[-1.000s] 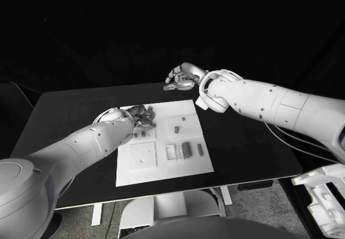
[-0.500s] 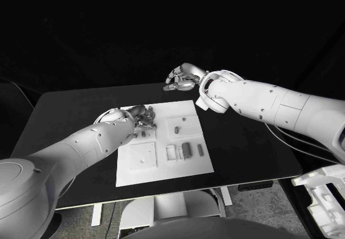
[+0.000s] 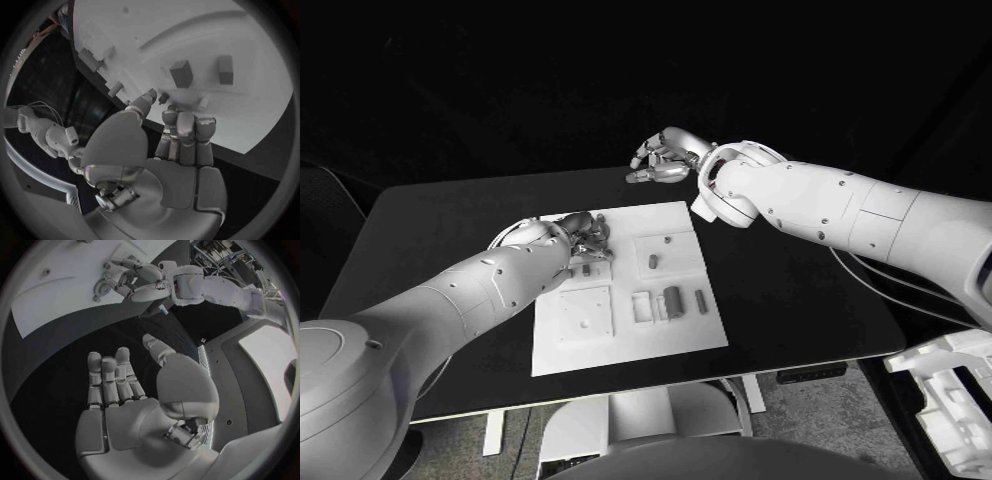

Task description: Assemble the parts on the task board

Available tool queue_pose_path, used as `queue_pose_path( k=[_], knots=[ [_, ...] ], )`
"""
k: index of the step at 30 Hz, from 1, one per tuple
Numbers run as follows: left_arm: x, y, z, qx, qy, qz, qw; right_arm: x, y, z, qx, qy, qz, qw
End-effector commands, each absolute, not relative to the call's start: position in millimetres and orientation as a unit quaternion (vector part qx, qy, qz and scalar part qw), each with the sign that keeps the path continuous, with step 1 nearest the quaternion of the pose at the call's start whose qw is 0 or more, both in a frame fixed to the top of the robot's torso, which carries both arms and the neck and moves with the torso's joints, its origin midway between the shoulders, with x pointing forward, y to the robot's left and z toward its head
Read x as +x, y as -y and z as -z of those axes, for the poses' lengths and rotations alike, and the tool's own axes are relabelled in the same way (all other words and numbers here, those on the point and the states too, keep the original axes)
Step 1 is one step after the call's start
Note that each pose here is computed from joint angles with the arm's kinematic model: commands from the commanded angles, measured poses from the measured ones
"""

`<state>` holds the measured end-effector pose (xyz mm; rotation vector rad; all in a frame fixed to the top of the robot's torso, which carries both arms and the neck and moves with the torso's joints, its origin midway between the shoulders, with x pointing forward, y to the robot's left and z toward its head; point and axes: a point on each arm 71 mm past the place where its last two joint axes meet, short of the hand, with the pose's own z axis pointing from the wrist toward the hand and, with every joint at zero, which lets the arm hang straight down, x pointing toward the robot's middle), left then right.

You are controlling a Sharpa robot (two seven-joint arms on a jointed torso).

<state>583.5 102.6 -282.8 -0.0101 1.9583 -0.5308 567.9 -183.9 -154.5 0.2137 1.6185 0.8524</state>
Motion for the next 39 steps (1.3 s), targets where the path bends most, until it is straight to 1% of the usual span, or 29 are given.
queue_pose_path(
  k=[1, 39],
  knots=[
    [583.8, -100.9, 281.6, -0.005, -0.818, 0.228, 0.529, 567.7, 182.2, 154.0, 0.089, -0.699, -0.370, 0.605],
    [581.9, -93.6, 282.6, -0.001, -0.823, 0.233, 0.519, 567.7, 177.8, 151.7, 0.087, -0.699, -0.373, 0.604]
  ],
)
